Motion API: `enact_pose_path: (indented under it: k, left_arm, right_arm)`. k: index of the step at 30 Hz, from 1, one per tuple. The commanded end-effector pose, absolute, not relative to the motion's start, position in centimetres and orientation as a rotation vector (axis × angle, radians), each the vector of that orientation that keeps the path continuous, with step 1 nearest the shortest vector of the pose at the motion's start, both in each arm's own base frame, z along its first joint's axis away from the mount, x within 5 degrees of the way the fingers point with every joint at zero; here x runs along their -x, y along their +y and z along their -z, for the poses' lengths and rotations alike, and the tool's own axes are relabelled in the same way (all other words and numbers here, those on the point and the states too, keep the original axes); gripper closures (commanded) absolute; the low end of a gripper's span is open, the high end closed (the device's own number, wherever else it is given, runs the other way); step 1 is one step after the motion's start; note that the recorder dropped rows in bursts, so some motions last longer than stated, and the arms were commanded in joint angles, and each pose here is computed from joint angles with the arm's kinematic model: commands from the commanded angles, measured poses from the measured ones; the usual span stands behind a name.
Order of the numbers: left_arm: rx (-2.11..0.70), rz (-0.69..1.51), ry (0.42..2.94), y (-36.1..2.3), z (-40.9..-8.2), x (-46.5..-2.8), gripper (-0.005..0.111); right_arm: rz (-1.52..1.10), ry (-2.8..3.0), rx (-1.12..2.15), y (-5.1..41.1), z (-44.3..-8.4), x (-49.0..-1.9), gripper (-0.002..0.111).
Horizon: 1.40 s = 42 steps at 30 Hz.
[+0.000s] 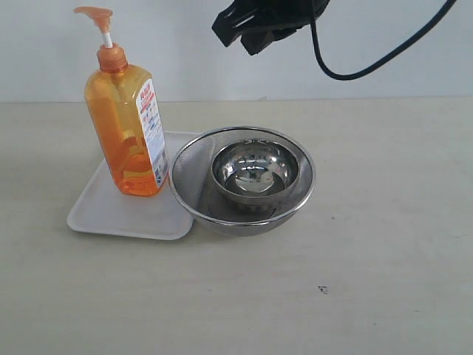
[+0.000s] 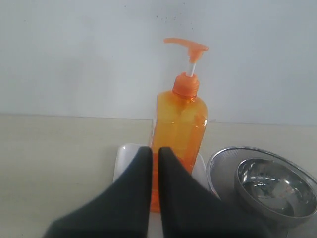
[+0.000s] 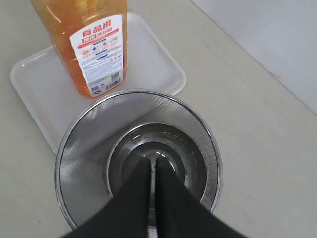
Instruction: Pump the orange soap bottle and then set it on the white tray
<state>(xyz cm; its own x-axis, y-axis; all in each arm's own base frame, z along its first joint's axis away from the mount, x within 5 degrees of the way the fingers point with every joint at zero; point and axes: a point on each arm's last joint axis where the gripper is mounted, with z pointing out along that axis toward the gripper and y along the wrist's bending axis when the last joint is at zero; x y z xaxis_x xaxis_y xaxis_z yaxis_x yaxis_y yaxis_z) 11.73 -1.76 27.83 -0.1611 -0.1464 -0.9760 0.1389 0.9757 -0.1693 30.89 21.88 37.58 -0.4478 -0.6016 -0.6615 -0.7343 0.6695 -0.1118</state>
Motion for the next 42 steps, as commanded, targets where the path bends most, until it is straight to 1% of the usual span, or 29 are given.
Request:
enact_pose_path:
  k: [1, 15, 18, 23, 27, 30, 33, 35, 42]
  left_arm:
    - [0.023, 0.254, 1.710, -1.7, -27.8, -11.6, 0.102]
    - [0.023, 0.254, 1.710, -1.7, -27.8, -11.6, 0.102]
    - [0.023, 0.254, 1.710, -1.7, -27.8, -11.6, 0.102]
    - [0.023, 0.254, 1.710, -1.7, -27.8, -11.6, 0.102]
    - [0.023, 0.254, 1.710, -1.7, -27.8, -11.6, 0.102]
    - [0.023, 0.254, 1.710, -1.7, -27.8, -11.6, 0.102]
    - [0.023, 0.254, 1.710, -1.7, -27.8, -11.6, 0.102]
    - [0.023, 0.254, 1.710, -1.7, -27.8, -11.6, 0.102]
    - [0.023, 0.254, 1.710, -1.7, -27.8, -11.6, 0.102]
  right_arm:
    - [-0.261, 2.185, 1.008, 21.8, -38.0, -30.8, 0.108]
    - [-0.253, 2.177, 1.005, 21.7, -38.2, -30.7, 0.108]
    - [-0.244, 2.137, 0.993, 21.0, -39.7, -29.9, 0.108]
    - [-0.266, 2.029, 0.931, 19.5, -43.2, -27.7, 0.108]
    - [-0.307, 1.960, 0.845, 18.1, -45.9, -25.6, 0.108]
    - [-0.362, 1.873, 0.732, 16.9, -46.9, -24.0, 0.108]
    - [-0.379, 1.789, 0.682, 15.6, -46.4, -22.2, 0.108]
    - [-0.376, 1.738, 0.662, 14.7, -45.2, -21.0, 0.108]
    - [-0.330, 1.582, 0.631, 11.6, -39.9, -17.0, 0.108]
